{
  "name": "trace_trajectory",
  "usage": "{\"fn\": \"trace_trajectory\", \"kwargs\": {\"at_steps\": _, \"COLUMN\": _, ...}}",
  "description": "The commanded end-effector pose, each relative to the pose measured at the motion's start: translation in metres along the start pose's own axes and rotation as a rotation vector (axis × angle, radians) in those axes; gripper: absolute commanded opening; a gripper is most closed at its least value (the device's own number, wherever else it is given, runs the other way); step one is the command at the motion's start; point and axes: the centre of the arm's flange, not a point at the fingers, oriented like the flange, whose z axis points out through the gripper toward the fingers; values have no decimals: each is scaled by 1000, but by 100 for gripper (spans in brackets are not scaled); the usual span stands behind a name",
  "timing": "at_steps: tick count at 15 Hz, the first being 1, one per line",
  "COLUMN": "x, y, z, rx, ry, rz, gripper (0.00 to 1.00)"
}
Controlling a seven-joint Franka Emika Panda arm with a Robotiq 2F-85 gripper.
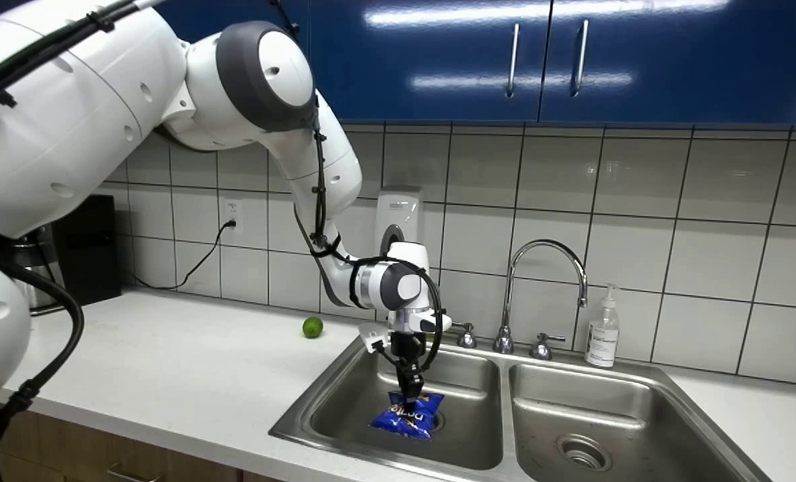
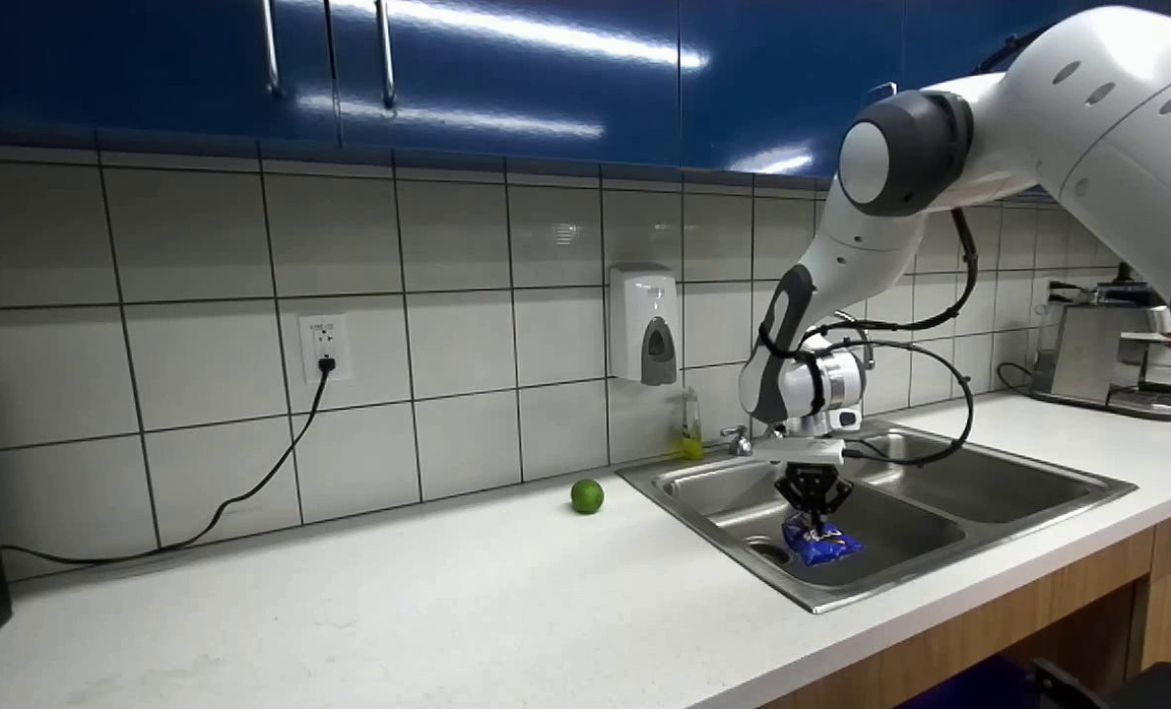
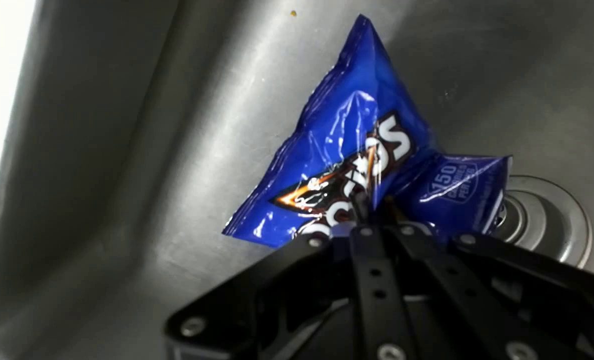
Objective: Put the blue snack packet in the left sink
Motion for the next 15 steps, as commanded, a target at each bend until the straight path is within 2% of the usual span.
{"fn": "trace_trajectory", "kwargs": {"at_steps": 1, "x": 24, "y": -10, "z": 19, "rx": 15, "ry": -7, "rz": 28, "gripper": 0}}
{"fn": "trace_trajectory", "kwargs": {"at_steps": 8, "x": 34, "y": -14, "z": 57, "rx": 1, "ry": -25, "rz": 42, "gripper": 0}}
{"fn": "trace_trajectory", "kwargs": {"at_steps": 13, "x": 41, "y": -14, "z": 62, "rx": -3, "ry": -22, "rz": 44, "gripper": 0}}
{"fn": "trace_trajectory", "kwargs": {"at_steps": 14, "x": 41, "y": -14, "z": 61, "rx": -3, "ry": -23, "rz": 46, "gripper": 26}}
{"fn": "trace_trajectory", "kwargs": {"at_steps": 15, "x": 41, "y": -14, "z": 60, "rx": -3, "ry": -20, "rz": 44, "gripper": 28}}
